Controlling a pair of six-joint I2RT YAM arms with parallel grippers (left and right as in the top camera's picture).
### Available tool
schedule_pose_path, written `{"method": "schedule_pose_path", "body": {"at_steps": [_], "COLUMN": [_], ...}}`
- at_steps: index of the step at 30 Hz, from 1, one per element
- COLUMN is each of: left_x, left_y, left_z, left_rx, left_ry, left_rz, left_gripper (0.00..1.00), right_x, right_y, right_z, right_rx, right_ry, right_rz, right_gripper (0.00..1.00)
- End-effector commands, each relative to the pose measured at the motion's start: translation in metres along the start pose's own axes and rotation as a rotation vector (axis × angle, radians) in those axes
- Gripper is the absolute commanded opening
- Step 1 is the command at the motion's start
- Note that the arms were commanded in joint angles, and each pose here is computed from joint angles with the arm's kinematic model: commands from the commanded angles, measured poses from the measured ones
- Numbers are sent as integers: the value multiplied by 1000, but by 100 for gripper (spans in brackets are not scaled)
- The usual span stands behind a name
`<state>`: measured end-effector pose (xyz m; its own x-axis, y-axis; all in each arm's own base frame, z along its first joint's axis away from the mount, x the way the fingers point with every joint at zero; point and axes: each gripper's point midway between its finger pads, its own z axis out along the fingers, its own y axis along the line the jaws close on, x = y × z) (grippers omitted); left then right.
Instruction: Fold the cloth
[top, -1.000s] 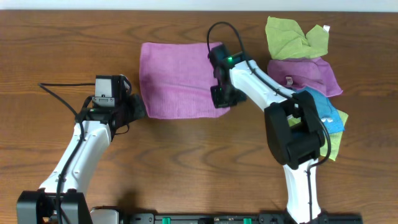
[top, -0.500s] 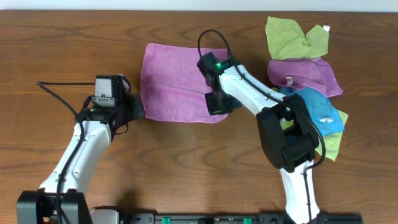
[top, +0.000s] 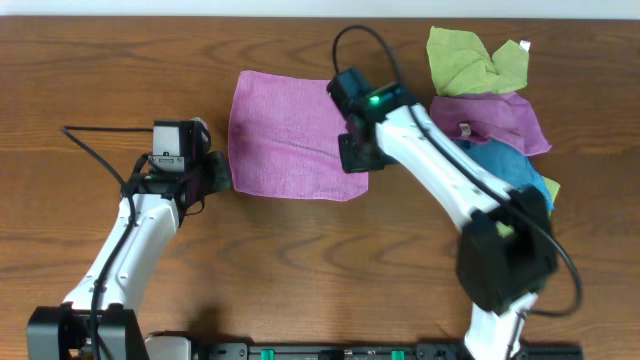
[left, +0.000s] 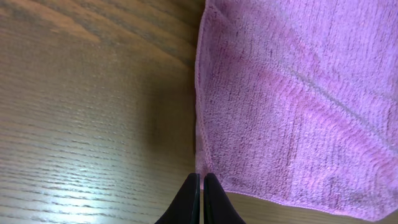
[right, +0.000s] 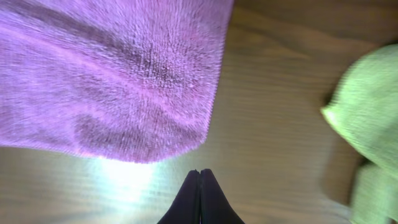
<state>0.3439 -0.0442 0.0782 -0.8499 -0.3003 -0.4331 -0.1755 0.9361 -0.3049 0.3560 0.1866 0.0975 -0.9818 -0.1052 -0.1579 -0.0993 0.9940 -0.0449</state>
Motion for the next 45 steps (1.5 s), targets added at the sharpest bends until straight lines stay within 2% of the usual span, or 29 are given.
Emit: {"method": "schedule_pose_path", "body": {"at_steps": [1, 2, 5, 7, 9, 10, 13, 14, 19, 25, 33, 36, 45], "left_x": [-2, -3, 2, 10, 16, 19, 25, 26, 25, 28, 25, 27, 32], "left_y": [11, 13, 15, 13, 12, 11, 5, 1, -7, -10, -1, -5, -3], "left_z": [3, 4, 10, 19, 25, 27, 31, 31, 30, 29, 39, 42, 51], "left_rx": [-52, -63, -39, 9, 35, 43, 85, 107, 155, 173, 132, 159, 161], "left_ry": [-11, -13, 21, 71, 105, 119, 152, 158, 159, 171, 152, 166, 190], "left_rz": [33, 34, 16, -7, -18, -21, -25, -25, -17, 5, 32, 28, 16], "left_gripper": [6, 5, 6, 5, 6, 5, 7, 11, 32, 38, 36, 36, 36], "right_x": [6, 11, 23, 30, 35, 37, 43, 44, 40, 40, 51, 55, 39], "right_y": [-10, -14, -23, -22, -14, -11, -8, -8, -17, -18, -11, -8, -3], "right_z": [-9, -8, 0, 9, 17, 20, 27, 28, 31, 44, 63, 70, 88], "right_rx": [48, 57, 72, 43, -24, -55, -135, -167, -285, -479, -572, -598, -625], "right_ry": [1, 21, 71, 103, 131, 143, 181, 192, 209, 200, 188, 179, 50], "right_rz": [5, 7, 16, 14, 4, 2, 9, 7, 15, 20, 21, 22, 14], "right_gripper": [1, 1, 14, 17, 39, 46, 57, 60, 60, 61, 63, 63, 69]}}
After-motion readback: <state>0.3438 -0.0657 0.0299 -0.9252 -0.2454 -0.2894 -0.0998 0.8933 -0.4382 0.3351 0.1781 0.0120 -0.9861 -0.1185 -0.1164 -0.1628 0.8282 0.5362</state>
